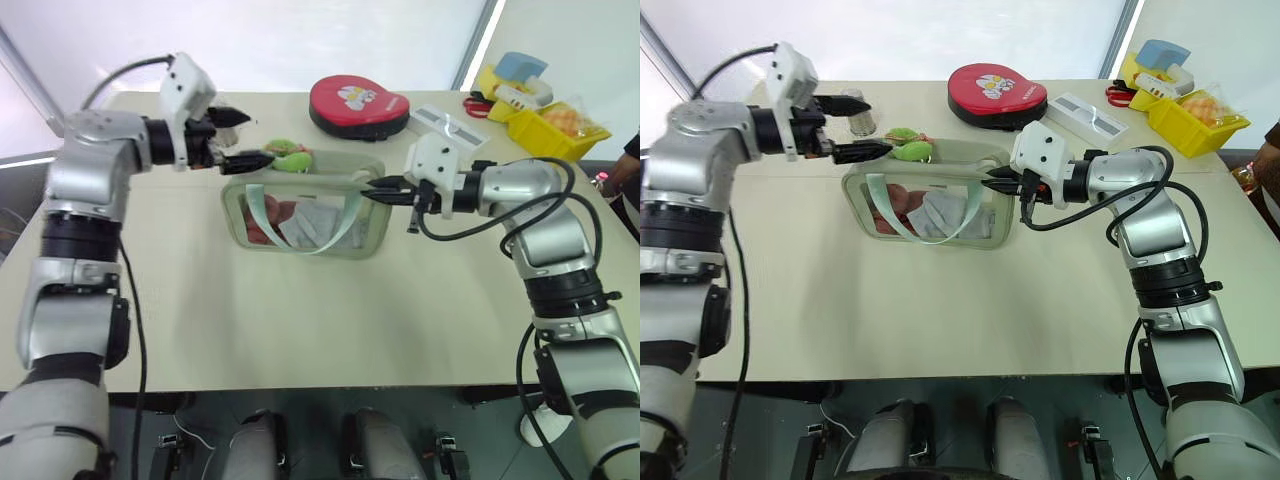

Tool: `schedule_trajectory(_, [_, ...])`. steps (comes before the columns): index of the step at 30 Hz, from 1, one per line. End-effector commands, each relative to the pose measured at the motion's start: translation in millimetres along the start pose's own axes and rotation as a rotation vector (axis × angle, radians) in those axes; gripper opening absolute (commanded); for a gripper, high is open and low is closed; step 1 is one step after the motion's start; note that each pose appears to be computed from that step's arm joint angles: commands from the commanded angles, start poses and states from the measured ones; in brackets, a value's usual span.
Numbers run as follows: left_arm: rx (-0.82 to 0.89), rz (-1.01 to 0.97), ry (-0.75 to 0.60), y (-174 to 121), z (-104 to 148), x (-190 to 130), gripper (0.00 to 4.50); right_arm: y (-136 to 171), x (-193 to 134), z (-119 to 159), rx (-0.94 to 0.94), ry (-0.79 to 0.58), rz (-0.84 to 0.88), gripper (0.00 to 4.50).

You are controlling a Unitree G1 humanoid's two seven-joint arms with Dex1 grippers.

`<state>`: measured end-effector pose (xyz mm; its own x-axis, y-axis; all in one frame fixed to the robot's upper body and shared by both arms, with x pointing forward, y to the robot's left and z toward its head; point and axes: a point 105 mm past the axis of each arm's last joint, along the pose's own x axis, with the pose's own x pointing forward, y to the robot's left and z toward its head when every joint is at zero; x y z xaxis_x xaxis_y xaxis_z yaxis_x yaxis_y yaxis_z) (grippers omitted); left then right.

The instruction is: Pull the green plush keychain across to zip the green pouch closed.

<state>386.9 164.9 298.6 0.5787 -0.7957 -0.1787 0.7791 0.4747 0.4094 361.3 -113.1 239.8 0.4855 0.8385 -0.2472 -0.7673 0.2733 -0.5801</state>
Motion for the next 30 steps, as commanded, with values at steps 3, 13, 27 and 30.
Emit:
schedule_trajectory(3, [0.087, 0.026, 0.018, -1.7, 22.8, -34.9, 4.46, -11.0, -4.4, 12.0, -0.047, -0.030, -0.032, 0.00])
schedule_trajectory(13, [0.036, 0.123, 0.146, -25.4, -29.7, -39.3, 4.46, -15.8, 0.2, 20.1, -0.060, -0.055, -0.024, 0.00])
schedule_trajectory(27, [-0.002, 0.143, 0.170, -25.8, -59.9, -28.3, 0.08, -16.6, -1.4, 21.3, -0.040, -0.062, -0.030, 0.00])
schedule_trajectory(30, [-0.023, 0.144, 0.165, -26.1, -64.4, -26.9, 0.08, -16.2, -0.9, 23.6, -0.018, -0.077, -0.035, 0.00])
